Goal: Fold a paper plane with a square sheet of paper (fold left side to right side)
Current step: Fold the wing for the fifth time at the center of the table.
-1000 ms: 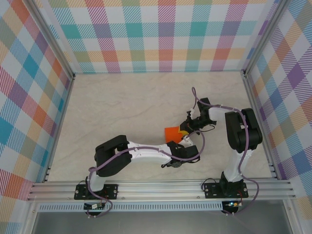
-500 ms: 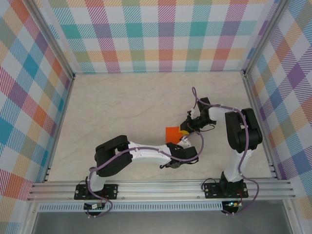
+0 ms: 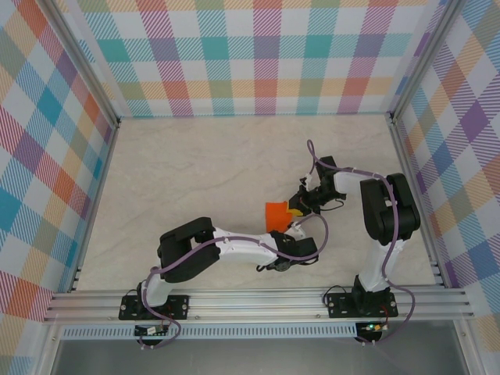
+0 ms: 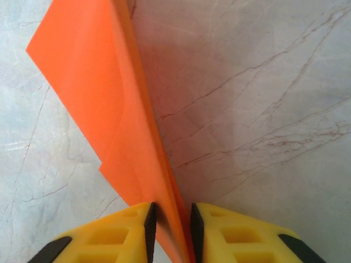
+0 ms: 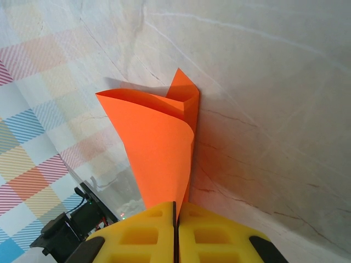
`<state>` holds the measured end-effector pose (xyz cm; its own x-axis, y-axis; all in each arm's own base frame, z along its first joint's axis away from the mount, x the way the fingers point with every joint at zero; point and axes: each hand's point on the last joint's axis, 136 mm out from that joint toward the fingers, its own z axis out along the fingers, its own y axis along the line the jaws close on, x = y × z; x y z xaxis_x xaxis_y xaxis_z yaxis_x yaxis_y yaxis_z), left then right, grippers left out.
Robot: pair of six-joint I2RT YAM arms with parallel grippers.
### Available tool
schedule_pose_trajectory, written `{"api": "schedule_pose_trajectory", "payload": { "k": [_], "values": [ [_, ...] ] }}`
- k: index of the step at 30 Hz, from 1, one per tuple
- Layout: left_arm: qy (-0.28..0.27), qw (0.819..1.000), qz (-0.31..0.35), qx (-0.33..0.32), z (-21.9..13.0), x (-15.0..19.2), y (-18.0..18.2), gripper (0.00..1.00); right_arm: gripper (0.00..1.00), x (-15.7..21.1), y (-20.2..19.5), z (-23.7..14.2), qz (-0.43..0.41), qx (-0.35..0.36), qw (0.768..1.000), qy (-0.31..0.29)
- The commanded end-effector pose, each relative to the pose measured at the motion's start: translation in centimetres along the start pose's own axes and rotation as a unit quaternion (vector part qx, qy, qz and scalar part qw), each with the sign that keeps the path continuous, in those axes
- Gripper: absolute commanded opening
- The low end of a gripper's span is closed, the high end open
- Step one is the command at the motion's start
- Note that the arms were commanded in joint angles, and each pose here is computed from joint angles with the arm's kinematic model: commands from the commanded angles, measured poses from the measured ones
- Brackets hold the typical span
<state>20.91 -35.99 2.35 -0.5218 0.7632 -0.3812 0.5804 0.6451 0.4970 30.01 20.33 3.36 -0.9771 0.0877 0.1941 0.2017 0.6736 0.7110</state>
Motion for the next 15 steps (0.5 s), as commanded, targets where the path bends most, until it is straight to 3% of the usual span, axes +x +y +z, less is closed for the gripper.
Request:
{"api": "schedule_pose_trajectory", "payload": {
  "k": [1,6,15],
  "values": [
    [-0.003,1.000,-0.001,0.022,-0.5,-0.2,-0.6,0.36,0.08,-0.5,0.4,0.1,-0.002,-0.002,1.000,-0.005],
    [-0.029,0.997,-0.040,0.059,-2.7,-1.4,-0.3,0.54,0.07,-0.6,0.1,0.5,0.003,0.005,1.000,-0.007],
    [-0.060,0.995,-0.056,0.061,-4.7,-2.2,-0.4,0.62,0.07,-0.5,0.2,0.9,0.004,0.009,1.000,-0.006]
  ]
}}
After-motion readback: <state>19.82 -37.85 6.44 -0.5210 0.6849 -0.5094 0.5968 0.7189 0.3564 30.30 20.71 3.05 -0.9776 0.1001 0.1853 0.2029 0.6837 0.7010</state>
